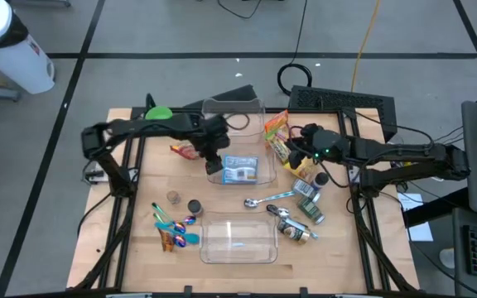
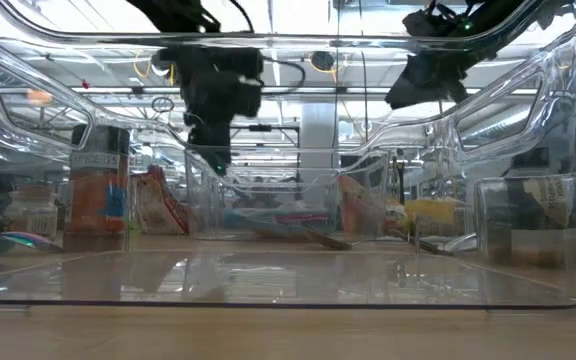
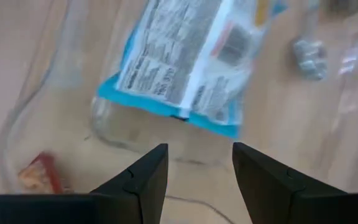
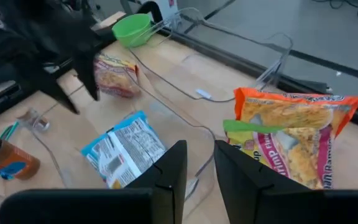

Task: Pick & Place Food Item
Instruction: Put the red noodle pack into the middle transparent bin

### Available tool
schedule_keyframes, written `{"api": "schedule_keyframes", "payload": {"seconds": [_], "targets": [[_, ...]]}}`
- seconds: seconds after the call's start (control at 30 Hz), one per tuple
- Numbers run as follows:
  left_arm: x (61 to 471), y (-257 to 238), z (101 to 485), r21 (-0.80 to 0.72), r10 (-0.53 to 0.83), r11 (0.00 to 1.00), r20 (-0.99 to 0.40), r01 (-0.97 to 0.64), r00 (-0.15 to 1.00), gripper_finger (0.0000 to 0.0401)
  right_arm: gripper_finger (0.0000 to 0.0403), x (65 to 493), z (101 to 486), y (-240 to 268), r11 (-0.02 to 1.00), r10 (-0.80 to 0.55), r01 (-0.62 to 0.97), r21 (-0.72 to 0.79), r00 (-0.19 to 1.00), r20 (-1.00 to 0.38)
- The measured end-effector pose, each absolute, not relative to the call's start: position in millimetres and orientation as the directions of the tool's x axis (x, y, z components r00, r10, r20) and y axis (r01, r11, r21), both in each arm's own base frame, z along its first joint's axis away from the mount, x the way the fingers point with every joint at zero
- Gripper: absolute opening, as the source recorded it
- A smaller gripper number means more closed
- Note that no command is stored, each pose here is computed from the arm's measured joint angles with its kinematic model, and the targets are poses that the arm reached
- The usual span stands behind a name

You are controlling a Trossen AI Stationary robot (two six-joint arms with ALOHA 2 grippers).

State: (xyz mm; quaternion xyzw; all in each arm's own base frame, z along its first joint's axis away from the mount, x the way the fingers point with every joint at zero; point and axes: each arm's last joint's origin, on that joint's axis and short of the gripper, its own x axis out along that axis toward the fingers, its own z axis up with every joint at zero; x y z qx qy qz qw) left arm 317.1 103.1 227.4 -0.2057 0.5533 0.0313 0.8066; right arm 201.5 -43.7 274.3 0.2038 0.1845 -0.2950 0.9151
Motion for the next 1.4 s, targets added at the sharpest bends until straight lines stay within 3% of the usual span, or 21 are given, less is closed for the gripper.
{"api": "schedule_keyframes", "payload": {"seconds": [0.2,0.37,0.9,1.13,1.4], "targets": [[333,94,253,-0.330,-0.159,0.888,-0.874,-0.321,0.459,0.0186,0.0075,194,279,-40,0.742,-0.416,0.582,0.333,0.789,-0.452],[337,93,265,-0.409,-0.144,0.776,-0.856,-0.481,0.496,0.0186,0.0075,193,283,-35,0.785,-0.268,0.460,0.414,0.856,-0.441],[358,78,215,-0.301,-0.064,0.539,-0.946,-0.787,0.318,0.0186,0.0075,205,277,-25,0.801,-0.221,0.430,0.416,0.858,-0.463],[360,79,195,-0.217,-0.044,0.500,-0.973,-0.838,0.226,0.0186,0.0075,210,271,-23,0.801,-0.207,0.434,0.413,0.847,-0.490],[361,81,191,-0.176,0.001,0.495,-0.979,-0.851,0.202,0.0186,0.0075,214,273,-20,0.811,-0.193,0.405,0.422,0.866,-0.460]]}}
